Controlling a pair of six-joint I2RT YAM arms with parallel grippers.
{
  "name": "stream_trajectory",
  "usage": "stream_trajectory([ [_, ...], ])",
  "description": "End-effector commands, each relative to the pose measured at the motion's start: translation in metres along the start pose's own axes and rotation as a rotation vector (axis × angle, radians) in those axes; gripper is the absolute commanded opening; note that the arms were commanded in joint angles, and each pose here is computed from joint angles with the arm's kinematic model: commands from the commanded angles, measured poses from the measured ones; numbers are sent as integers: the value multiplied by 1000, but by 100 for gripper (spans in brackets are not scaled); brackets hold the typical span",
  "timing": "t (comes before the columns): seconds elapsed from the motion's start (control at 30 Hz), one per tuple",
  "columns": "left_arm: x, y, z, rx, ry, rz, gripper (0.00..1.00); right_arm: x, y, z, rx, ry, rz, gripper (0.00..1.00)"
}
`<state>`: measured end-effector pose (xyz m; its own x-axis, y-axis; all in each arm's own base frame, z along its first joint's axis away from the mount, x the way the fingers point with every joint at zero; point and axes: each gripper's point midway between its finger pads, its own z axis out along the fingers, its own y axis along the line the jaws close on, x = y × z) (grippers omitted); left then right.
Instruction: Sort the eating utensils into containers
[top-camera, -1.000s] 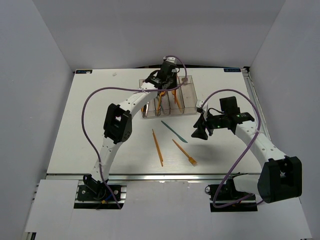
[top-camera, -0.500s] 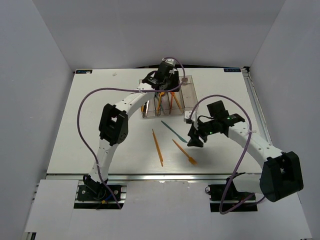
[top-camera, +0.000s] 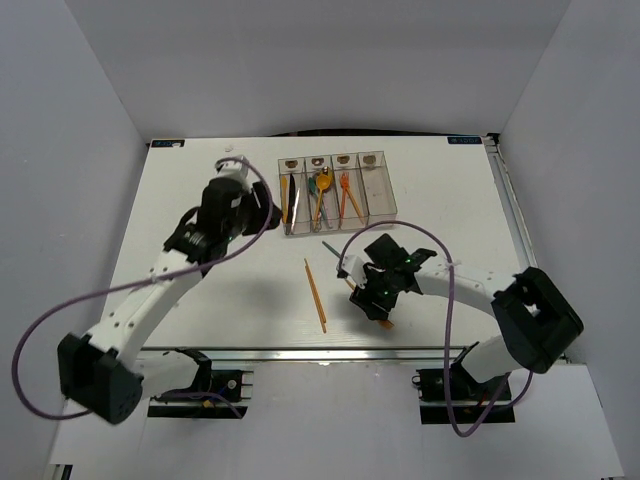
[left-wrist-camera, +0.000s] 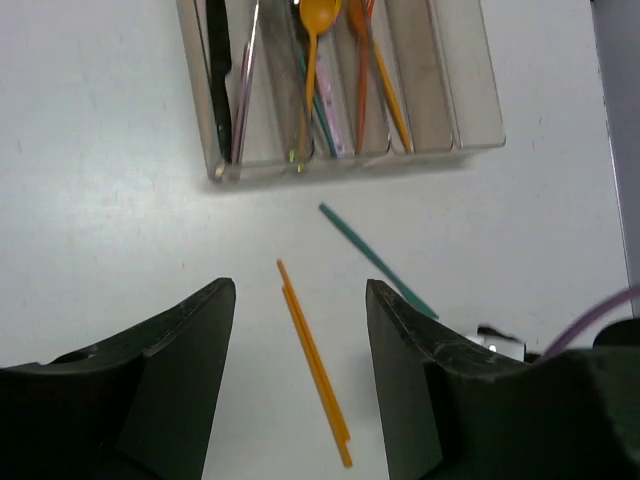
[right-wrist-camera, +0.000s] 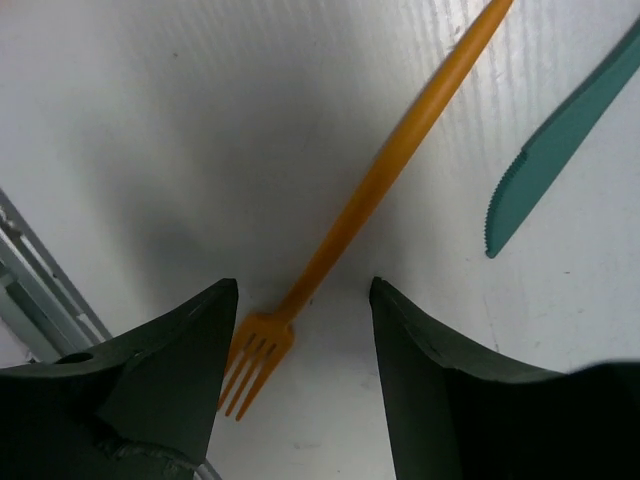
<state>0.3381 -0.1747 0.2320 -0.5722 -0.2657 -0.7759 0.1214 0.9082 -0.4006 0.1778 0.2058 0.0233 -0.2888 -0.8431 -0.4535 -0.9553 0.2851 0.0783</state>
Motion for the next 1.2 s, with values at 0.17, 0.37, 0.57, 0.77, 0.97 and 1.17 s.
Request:
stream_trajectory([
  [0.17,66,40,-48,-48,-7,-208,66,5,-18,14,142,90,116,56],
  [0.37,87,57,-64,-86,-6,-257,66,15,-18,23,146,155,110,14],
  [0.57,90,61,-67,-94,-12,-265,66,14,-13,16,114,150,44,0],
  [0.77,91,60,-66,-92,-7,-263,66,-18,-3,-18,21,35,-256,0],
  [0.97,92,61,-71,-86,-17,-273,66,-62,-33,-72,71,-17,-1061,0],
  [1.17,92,64,-82,-83,-34,-290,66,-77,-99,-94,126,140,-1499,0],
])
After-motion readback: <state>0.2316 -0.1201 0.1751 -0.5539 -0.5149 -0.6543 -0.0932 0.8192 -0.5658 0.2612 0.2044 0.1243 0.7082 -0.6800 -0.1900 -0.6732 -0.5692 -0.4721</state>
